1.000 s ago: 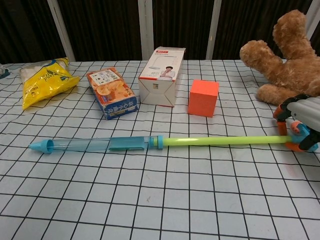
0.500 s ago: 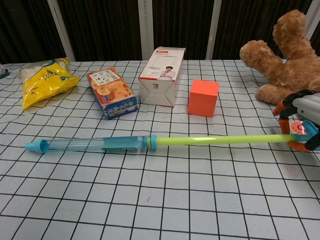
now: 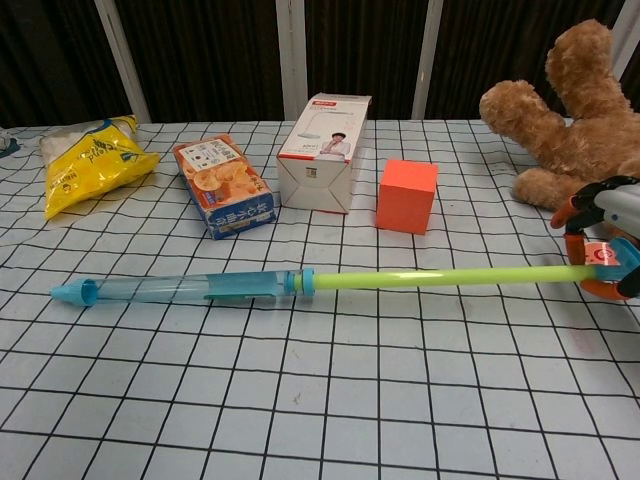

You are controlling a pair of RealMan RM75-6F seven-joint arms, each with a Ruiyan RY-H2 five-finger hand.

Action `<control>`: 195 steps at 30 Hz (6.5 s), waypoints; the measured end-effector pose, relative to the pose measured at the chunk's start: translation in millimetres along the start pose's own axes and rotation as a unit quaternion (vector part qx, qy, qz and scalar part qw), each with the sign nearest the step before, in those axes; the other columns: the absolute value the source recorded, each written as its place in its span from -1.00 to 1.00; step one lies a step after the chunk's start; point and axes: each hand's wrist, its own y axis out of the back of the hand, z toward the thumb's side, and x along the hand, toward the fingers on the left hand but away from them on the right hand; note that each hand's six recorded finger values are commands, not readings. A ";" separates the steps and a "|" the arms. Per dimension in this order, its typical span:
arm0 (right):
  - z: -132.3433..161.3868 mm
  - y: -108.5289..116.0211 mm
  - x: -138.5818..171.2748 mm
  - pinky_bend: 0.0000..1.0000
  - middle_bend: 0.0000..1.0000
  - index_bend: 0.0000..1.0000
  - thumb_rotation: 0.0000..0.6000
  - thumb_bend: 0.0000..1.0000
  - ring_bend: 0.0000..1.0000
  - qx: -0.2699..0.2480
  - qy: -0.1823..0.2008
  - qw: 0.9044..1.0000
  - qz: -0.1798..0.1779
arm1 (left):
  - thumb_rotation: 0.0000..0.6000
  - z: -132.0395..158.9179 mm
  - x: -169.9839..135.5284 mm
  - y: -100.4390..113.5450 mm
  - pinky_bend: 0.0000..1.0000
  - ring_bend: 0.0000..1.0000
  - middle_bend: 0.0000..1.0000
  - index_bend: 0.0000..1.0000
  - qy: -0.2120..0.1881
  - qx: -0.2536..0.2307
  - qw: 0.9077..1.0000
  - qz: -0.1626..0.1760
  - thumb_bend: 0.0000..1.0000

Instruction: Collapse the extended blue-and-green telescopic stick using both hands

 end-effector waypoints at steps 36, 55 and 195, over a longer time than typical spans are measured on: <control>-1.5 2.4 0.3 -1.00 -0.52 0.26 1.00 -0.19 -0.78 -0.008 0.001 1.000 -0.002 | 1.00 126.5 76.6 -55.7 -1.00 -1.00 -0.72 -0.18 -0.044 0.024 0.997 -0.055 -0.17; 3.0 2.6 1.2 -1.00 -0.51 0.26 1.00 -0.19 -0.78 -0.004 0.006 1.000 -0.004 | 1.00 119.7 77.0 -58.2 -1.00 -1.00 -0.68 0.06 -0.032 0.021 0.998 -0.050 0.02; -27.3 56.9 54.7 -1.00 -1.00 -1.00 1.00 -0.41 -1.00 -0.070 -0.066 0.995 -0.042 | 1.00 59.0 -3.1 13.4 -1.00 -1.00 -1.00 -0.89 -0.042 -0.047 0.998 0.030 -0.51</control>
